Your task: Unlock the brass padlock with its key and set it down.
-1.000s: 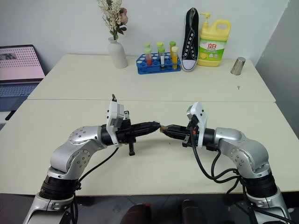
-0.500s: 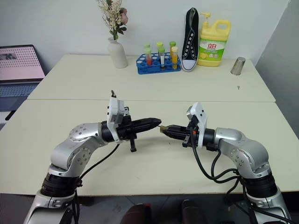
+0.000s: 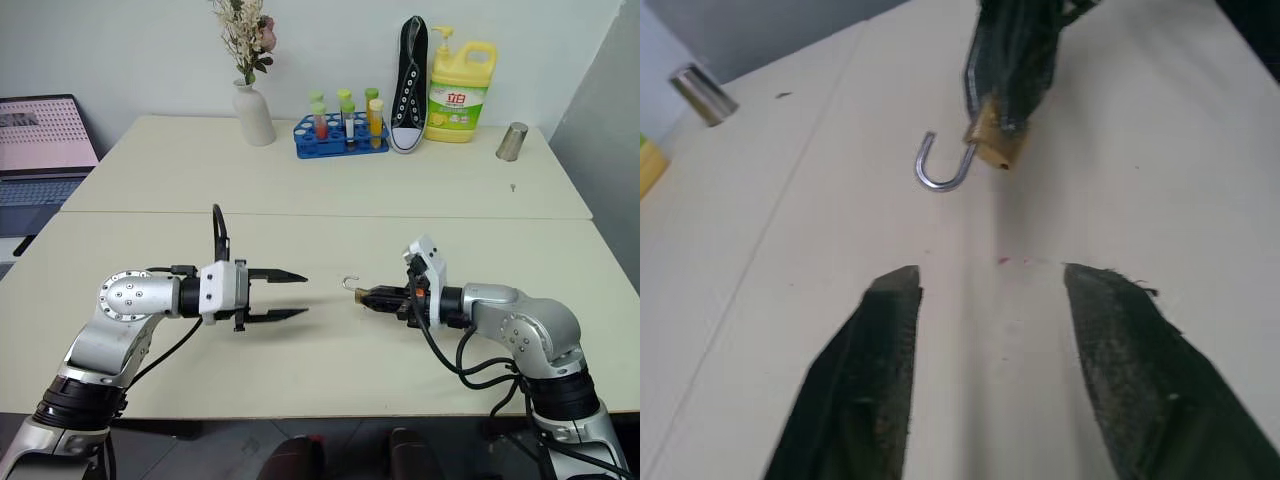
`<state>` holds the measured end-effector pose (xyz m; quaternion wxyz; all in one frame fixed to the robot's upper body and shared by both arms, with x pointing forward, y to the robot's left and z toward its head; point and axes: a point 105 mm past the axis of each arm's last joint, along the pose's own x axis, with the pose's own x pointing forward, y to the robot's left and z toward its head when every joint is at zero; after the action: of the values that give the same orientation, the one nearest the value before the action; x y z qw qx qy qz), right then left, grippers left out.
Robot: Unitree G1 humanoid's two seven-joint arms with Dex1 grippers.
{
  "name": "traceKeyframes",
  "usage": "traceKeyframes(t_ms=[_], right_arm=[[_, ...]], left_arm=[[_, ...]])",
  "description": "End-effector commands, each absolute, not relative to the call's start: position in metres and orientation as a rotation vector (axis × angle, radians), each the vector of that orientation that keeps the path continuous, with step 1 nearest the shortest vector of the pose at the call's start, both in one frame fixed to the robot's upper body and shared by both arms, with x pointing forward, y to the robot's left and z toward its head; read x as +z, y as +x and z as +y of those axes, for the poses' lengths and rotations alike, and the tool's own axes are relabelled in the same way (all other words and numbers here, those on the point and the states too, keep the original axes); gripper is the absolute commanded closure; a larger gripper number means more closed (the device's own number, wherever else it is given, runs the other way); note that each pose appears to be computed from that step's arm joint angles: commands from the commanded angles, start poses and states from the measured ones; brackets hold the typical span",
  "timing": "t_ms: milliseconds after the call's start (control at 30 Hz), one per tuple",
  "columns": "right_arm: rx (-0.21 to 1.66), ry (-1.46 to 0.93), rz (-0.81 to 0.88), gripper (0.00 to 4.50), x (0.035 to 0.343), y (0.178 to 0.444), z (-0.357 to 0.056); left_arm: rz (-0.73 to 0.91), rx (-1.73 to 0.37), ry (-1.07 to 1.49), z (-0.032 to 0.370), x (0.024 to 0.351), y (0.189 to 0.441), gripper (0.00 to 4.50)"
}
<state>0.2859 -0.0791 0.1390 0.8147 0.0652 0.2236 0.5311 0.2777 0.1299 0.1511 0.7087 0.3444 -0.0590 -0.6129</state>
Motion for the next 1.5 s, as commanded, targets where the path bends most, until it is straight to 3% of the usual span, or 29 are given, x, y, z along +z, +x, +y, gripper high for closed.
traceKeyframes(t_ms=[33, 133, 733, 900, 1033, 1167, 1400, 1500], right_arm=[[1.164, 0.216, 0.544, 4.35, 0.14, 0.282, -0.077], [1.139, 0.276, 0.63, 4.35, 0.127, 0.284, -0.076], [1.019, 0.296, 0.789, 4.35, 0.094, 0.313, -0.077], [0.966, 0.288, 0.807, 2.69, 0.089, 0.317, -0.09], [0.935, 0.242, 0.784, 1.33, 0.09, 0.314, -0.113], [0.95, 0.011, 0.653, 0.02, 0.097, 0.308, -0.135], [1.087, -0.189, 0.297, 0.02, 0.143, 0.284, -0.124], [1.104, -0.177, 0.232, 0.02, 0.157, 0.276, -0.126]], left_arm=[[-0.148, -1.437, 0.855, 0.127, 0.147, 0.263, 0.97], [-0.17, -1.418, 0.858, 0.124, 0.146, 0.264, 0.04], [-0.14, -1.438, 0.801, 0.116, 0.133, 0.249, 0.0], [-0.125, -1.443, 0.765, 0.114, 0.132, 0.251, 0.0], [-0.02, -1.443, 0.65, 0.116, 0.129, 0.249, 0.0], [0.088, -1.295, 0.534, 0.128, 0.129, 0.268, 0.0], [0.154, -1.266, 0.567, 0.139, 0.13, 0.268, 0.0], [0.154, -1.278, 0.573, 0.14, 0.133, 0.268, 0.0]])
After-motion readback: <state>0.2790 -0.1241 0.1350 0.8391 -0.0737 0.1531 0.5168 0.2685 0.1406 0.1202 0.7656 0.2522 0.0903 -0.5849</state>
